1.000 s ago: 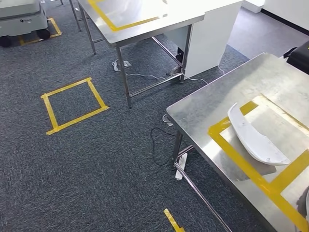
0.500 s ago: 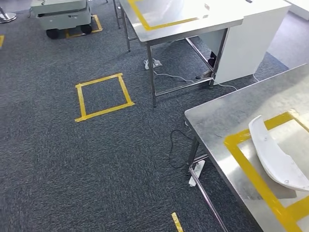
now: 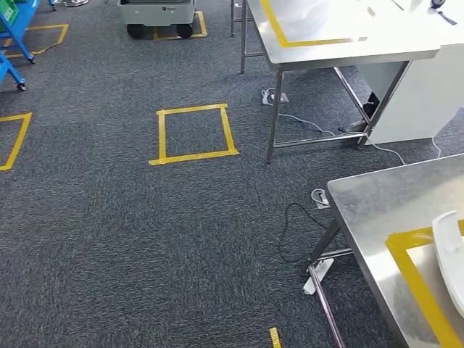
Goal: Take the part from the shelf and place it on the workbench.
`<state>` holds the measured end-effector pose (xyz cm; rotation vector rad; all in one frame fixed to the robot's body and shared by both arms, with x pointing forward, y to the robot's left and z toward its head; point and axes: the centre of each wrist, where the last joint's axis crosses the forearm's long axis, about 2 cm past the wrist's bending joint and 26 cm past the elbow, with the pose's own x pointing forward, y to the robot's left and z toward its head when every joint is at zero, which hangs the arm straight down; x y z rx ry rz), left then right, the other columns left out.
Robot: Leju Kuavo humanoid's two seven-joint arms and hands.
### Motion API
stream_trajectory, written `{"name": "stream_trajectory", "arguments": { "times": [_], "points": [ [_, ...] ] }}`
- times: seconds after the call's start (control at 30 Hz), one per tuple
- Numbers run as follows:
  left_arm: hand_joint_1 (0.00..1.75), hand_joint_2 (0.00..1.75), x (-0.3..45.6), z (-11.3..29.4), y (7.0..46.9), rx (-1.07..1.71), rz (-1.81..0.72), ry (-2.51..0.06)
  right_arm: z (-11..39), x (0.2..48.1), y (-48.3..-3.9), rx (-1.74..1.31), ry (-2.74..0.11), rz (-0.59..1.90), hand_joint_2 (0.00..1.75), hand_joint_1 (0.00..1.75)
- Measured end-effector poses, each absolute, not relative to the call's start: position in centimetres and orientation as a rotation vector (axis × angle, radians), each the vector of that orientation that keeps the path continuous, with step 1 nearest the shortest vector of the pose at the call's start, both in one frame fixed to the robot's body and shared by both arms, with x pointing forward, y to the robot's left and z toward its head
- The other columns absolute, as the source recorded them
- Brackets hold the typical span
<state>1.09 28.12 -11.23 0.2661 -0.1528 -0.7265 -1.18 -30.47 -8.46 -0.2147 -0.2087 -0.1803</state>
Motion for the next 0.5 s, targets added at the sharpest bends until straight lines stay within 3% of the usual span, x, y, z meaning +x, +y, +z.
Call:
{"name": "stream_trajectory", "arguments": {
  "times": [0.5],
  "points": [
    [0.0,0.0,1.37,-11.23,28.28,0.264,-0.694,-0.149,-8.48,-1.46,-30.47,-0.212,-0.196,-0.168,0.0,0.0]
  ]
}}
